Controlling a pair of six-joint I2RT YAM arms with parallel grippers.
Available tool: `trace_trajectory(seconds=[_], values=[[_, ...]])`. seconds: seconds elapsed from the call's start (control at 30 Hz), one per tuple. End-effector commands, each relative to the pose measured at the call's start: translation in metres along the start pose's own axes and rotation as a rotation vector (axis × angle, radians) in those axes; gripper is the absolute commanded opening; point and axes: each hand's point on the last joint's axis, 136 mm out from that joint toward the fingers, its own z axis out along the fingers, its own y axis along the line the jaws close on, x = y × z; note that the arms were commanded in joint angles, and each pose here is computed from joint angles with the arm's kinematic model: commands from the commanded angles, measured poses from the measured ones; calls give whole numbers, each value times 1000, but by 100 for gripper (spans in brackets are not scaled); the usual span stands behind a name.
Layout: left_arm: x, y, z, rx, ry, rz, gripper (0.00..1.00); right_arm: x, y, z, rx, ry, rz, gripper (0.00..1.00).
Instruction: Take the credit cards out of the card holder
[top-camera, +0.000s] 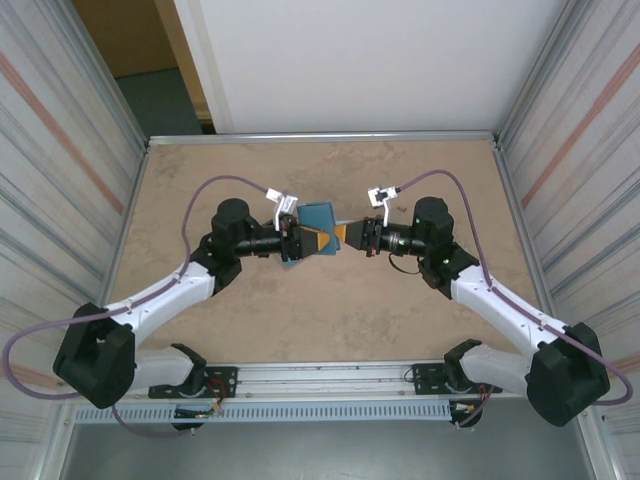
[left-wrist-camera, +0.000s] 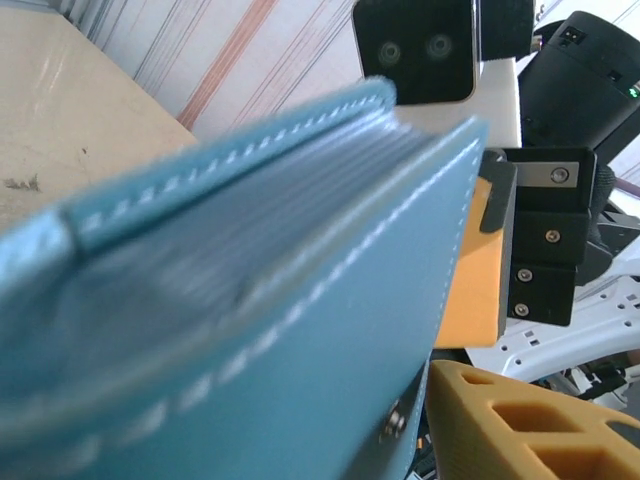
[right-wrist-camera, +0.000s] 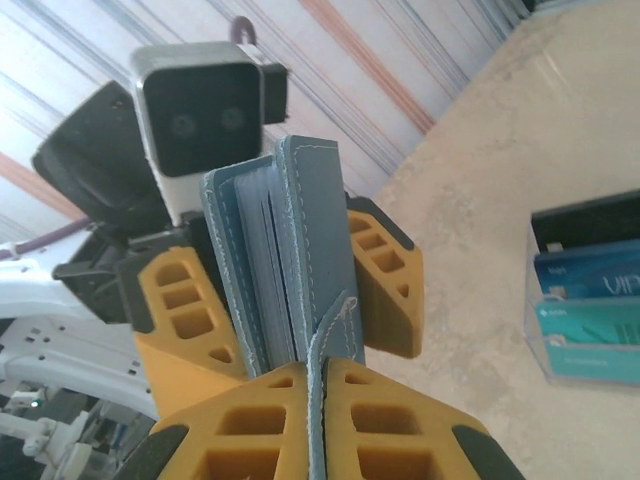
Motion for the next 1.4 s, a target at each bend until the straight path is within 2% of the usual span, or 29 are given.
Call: trace_trajectory(seconds=[0.0, 0.07, 0.2, 0.7, 0.9, 1.27, 1.37], values=[[-11, -2, 5, -19, -17, 26, 65, -9, 1, -8, 66, -45, -36, 0], [-11, -2, 8, -23, -18, 28, 79, -10, -3, -11, 98, -57, -31, 0], [-8, -1, 16, -47, 0, 47, 98, -12, -11, -17, 166, -82, -26, 0], [5, 22, 45, -276, 73, 107, 99, -12, -11, -37, 349, -132, -83, 0], [6, 37, 44, -348, 60, 67, 98, -12, -9, -39, 369, -137, -95, 0], [12, 47, 44, -381, 63, 31, 94, -14, -6, -42, 371, -145, -102, 0], [14, 50, 43, -396, 64, 26, 91, -14, -7, -43, 383, -148, -103, 0]])
